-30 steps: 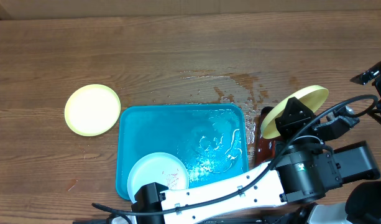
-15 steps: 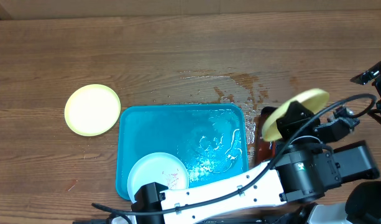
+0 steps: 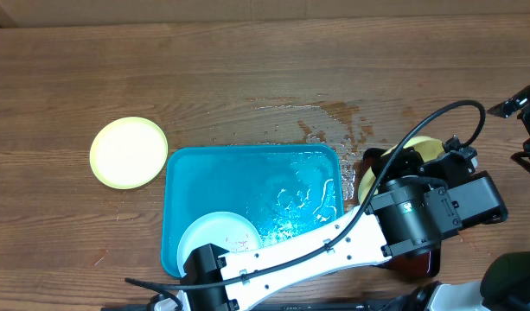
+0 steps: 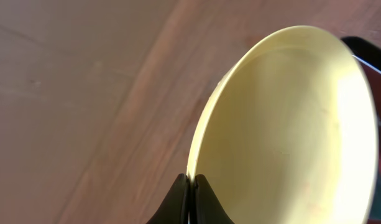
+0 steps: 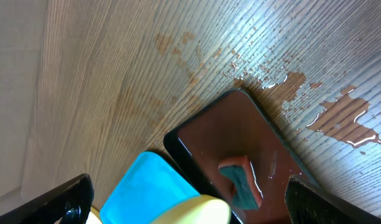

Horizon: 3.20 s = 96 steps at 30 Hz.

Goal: Clean dirty plates on tray and stack at the side
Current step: 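Carry the plate left and lower it onto the cleaned plate, releasing, then grip the white plate rim with the left gripper and drag it to tray center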

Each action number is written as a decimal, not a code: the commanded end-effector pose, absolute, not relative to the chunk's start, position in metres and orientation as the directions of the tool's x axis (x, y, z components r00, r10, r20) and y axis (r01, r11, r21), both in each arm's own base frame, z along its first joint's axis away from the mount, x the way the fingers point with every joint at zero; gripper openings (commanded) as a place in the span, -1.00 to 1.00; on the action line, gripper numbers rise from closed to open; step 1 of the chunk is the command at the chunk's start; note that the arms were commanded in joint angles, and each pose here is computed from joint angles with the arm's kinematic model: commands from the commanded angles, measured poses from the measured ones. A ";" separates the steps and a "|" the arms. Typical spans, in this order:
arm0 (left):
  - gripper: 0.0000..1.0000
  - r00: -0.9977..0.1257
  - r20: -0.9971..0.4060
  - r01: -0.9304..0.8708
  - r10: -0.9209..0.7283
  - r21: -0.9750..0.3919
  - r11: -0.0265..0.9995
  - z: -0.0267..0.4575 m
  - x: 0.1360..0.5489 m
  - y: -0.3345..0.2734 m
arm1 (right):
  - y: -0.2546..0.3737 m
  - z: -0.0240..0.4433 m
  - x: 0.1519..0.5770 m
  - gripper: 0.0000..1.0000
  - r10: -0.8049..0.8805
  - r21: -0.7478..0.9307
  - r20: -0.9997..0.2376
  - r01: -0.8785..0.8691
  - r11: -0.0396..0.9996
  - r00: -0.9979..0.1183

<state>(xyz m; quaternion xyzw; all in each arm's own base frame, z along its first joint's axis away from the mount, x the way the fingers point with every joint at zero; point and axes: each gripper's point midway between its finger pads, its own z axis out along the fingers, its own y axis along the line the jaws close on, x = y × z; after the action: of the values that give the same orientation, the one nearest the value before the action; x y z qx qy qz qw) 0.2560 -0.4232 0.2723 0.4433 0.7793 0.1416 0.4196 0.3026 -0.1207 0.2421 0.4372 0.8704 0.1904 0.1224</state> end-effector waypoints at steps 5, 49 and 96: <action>-0.92 -0.411 -0.557 0.668 0.722 0.355 0.654 0.248 0.271 -0.420 | -0.121 0.257 0.303 1.00 0.803 0.459 -0.091 0.692 0.558 -0.588; -0.90 -0.781 -0.168 -0.472 -0.602 -0.472 0.745 0.191 0.402 0.133 | -0.025 0.244 0.319 1.00 0.518 0.327 -0.118 0.459 0.826 -0.847; -0.23 -0.641 -0.229 -0.608 -0.733 -0.433 0.666 0.066 0.346 0.151 | -0.023 0.242 0.308 1.00 0.512 0.314 -0.076 0.467 0.827 -0.855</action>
<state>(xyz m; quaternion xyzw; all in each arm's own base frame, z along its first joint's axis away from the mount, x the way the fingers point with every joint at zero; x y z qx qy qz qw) 0.3312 0.1636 0.0434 -0.4111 0.8842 -0.1425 0.1699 0.3056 -0.0224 0.2323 0.2660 0.9509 0.1470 0.0592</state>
